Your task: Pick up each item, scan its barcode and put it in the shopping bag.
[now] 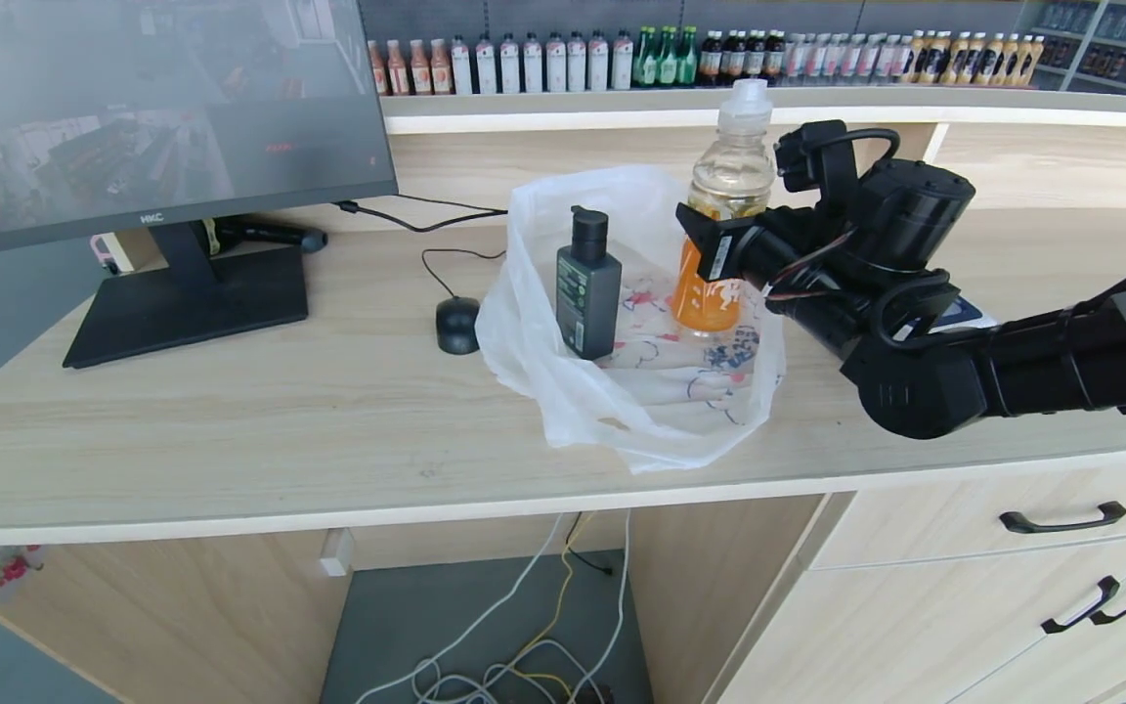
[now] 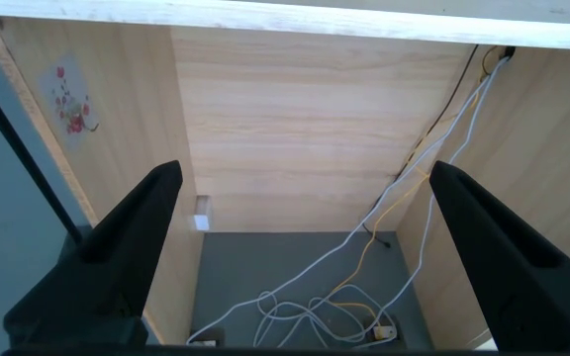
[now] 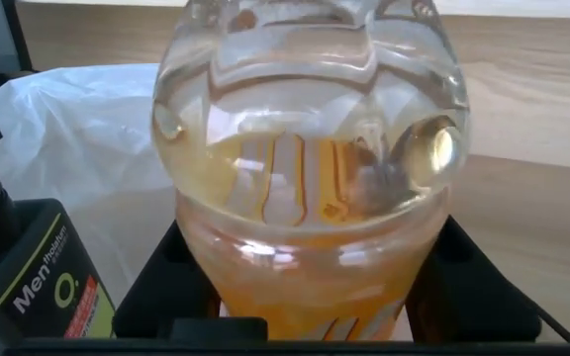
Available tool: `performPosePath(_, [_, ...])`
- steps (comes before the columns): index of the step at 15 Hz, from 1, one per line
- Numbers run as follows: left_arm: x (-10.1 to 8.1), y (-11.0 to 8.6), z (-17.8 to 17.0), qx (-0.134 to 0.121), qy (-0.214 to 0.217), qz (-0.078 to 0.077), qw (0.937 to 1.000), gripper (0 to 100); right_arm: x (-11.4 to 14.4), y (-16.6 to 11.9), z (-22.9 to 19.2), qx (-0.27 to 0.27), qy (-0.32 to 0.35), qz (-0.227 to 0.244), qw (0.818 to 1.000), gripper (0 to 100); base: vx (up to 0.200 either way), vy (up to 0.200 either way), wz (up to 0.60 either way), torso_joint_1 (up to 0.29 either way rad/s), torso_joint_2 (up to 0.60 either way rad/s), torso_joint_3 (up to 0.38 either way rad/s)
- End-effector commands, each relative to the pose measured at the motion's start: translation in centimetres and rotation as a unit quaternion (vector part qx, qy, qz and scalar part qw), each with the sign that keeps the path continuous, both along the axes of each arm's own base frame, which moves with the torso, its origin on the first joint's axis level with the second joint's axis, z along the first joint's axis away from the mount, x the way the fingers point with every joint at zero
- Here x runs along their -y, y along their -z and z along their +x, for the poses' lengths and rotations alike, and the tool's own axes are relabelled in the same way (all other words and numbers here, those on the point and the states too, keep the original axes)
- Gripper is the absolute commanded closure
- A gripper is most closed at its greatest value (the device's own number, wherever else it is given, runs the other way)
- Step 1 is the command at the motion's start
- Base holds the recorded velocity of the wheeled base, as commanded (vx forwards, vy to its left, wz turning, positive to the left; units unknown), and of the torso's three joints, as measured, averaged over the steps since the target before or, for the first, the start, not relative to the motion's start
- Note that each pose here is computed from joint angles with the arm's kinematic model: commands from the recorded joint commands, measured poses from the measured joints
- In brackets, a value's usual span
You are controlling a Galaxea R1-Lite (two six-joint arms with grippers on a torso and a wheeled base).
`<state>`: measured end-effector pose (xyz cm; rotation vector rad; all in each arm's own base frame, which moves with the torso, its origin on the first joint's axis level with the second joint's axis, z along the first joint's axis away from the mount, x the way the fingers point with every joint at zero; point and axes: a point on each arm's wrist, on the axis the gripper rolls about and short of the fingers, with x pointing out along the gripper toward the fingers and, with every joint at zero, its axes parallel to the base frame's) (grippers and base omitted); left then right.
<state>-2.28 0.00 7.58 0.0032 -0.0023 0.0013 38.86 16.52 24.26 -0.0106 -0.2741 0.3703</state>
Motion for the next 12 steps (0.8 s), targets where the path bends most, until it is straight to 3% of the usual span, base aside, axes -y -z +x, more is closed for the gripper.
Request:
performPosePath(1, [0.0,0.0,0.0,0.0,0.0,0.0,1.0,0,-0.24,0.47,0.01,-0.007,-0.002,-0.003,1.0,100,0.0,0.0,0.0,0.0,0.0,0.0])
performPosePath(12, [0.0,0.0,0.0,0.0,0.0,0.0,1.0,0,-0.99,1.46,-0.71,-0.023,-0.017,-0.011,1.0,100,0.0,0.0,0.0,0.0,0.0,0.0])
